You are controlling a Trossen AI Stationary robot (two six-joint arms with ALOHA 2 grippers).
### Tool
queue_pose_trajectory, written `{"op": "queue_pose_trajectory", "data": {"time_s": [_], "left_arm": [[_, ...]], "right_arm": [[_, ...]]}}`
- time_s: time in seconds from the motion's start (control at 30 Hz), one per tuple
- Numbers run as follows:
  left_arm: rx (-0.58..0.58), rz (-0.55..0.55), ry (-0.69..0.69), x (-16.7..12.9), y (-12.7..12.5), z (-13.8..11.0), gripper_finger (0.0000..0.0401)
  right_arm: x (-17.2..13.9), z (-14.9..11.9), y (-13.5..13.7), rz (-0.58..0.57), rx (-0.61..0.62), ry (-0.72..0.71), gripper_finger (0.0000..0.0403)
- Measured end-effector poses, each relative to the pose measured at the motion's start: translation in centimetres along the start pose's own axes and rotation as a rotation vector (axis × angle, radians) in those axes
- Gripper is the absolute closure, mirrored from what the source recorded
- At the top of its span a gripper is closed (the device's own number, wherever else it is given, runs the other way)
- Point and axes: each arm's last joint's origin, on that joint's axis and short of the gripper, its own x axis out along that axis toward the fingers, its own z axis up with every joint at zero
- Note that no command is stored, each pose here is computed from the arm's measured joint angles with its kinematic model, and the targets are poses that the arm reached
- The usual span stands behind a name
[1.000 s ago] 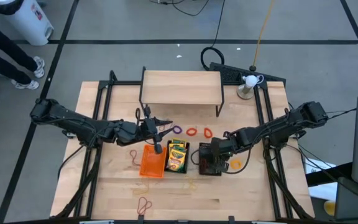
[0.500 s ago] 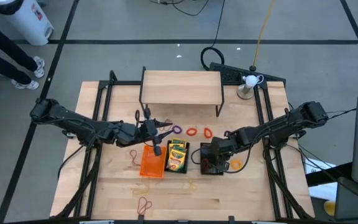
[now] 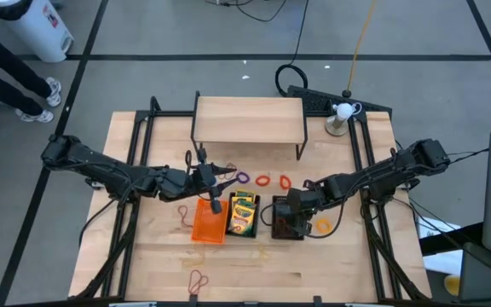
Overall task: Pick & Place Office Desk Supplies
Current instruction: Adjust the right black bin, then put the yellow rubber band into the right black bin
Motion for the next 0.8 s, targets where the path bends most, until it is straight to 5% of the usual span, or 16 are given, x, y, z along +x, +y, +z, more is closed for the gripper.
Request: {"op": "queue_pose_trajectory", "data": {"time_s": [0.27,0.6,0.8], "left_arm": [[0.022,0.002,0.0,0.0,0.0,0.0,0.0281],[0.041,0.035,-0.002,0.4,0.7,0.0,0.0281],[0.061,0.077,0.007,0.9,1.7,-0.1,0.0281]], "right_arm": [[-0.8,1.7,1.0,0.086,-0.139,-0.207,0.0403],[-4.0,3.3,-2.5,-0.057,-0.166,-0.363,0.0398],[-4.3,4.1,-5.2,-0.127,-0.147,-0.354,0.0352]]}}
